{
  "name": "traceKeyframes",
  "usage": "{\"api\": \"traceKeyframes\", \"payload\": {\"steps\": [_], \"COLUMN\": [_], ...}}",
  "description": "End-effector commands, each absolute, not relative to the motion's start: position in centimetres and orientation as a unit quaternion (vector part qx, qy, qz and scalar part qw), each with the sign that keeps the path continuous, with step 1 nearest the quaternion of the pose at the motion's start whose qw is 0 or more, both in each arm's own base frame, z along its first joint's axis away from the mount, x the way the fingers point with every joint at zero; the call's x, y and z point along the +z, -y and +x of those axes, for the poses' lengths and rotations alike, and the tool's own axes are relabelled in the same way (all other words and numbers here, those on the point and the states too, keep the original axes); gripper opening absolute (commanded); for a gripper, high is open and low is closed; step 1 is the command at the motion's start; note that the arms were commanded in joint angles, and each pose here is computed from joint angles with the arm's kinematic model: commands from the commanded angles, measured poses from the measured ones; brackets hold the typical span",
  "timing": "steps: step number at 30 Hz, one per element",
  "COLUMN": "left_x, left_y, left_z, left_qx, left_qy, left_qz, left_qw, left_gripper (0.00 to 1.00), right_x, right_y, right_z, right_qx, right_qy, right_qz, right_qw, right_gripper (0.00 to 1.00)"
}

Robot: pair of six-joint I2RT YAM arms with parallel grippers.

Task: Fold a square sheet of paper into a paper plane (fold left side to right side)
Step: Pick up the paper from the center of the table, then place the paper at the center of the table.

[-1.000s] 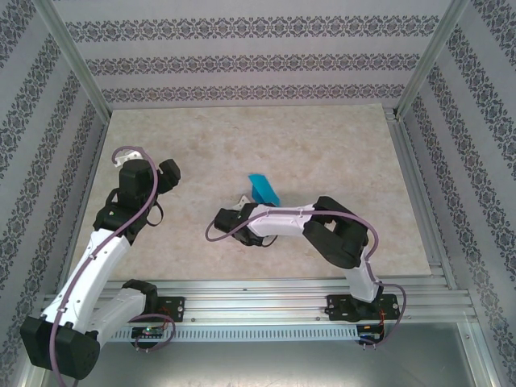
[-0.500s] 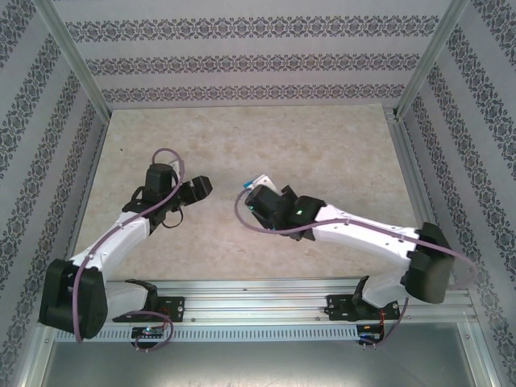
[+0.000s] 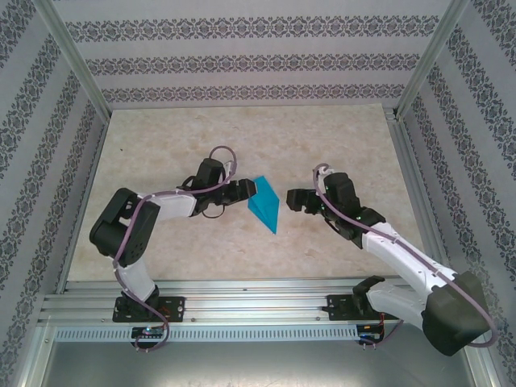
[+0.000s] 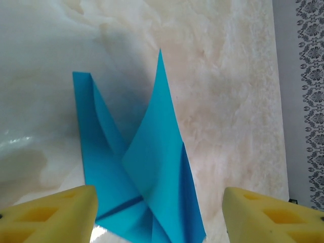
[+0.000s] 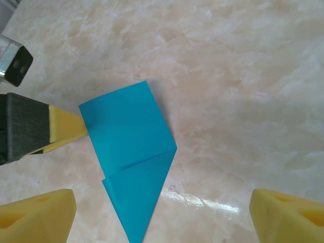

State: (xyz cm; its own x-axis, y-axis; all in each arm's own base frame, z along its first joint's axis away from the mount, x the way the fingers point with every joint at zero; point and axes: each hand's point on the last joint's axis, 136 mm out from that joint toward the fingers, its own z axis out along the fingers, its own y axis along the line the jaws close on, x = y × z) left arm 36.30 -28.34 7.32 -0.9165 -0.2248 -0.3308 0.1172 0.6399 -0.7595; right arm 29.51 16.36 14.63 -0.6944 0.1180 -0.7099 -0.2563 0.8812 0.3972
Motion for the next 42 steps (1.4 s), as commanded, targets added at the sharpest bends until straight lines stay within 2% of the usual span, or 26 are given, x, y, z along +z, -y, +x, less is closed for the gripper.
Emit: {"api": "traceKeyframes", "payload": {"steps": [1, 4, 7, 12, 19, 27, 36, 42], "left_x": [8.4, 7.7, 7.6, 8.8, 11.3, 13.2, 13.1, 12.5], "left_y": [30.2, 30.5, 30.4, 29.7, 29.7, 29.8, 30.0, 30.0], "left_z": [38.3, 38.8, 38.6, 37.4, 34.5, 33.4, 33.5, 33.8], "left_qx": [-0.452, -0.450, -0.452, -0.484, -0.526, -0.545, -0.550, -0.542], "left_qy": [-0.864, -0.866, -0.864, -0.844, -0.813, -0.791, -0.789, -0.797], "left_qz": [-0.016, -0.010, 0.004, 0.039, 0.120, 0.156, 0.156, 0.148], "left_qw": [0.222, 0.219, 0.224, 0.227, 0.220, 0.230, 0.224, 0.222], "left_gripper": [0.56, 0.36, 0.20, 0.08, 0.02, 0.00, 0.00, 0.00], "right_x": [16.2, 14.9, 14.3, 12.7, 11.9, 11.1, 10.6, 10.7], "right_y": [-17.7, -17.1, -17.7, -19.5, -21.9, -23.3, -24.3, -24.4], "right_z": [29.3, 29.4, 29.5, 30.2, 32.9, 34.1, 33.5, 33.1], "right_qx": [0.344, 0.372, 0.414, 0.455, 0.516, 0.568, 0.586, 0.589], "right_qy": [-0.854, -0.851, -0.839, -0.831, -0.804, -0.775, -0.768, -0.767], "right_qz": [-0.030, -0.012, -0.021, -0.049, -0.067, -0.069, -0.064, -0.064], "right_qw": [0.388, 0.370, 0.353, 0.316, 0.287, 0.269, 0.251, 0.246], "right_gripper": [0.89, 0.89, 0.87, 0.79, 0.75, 0.68, 0.56, 0.39]}}
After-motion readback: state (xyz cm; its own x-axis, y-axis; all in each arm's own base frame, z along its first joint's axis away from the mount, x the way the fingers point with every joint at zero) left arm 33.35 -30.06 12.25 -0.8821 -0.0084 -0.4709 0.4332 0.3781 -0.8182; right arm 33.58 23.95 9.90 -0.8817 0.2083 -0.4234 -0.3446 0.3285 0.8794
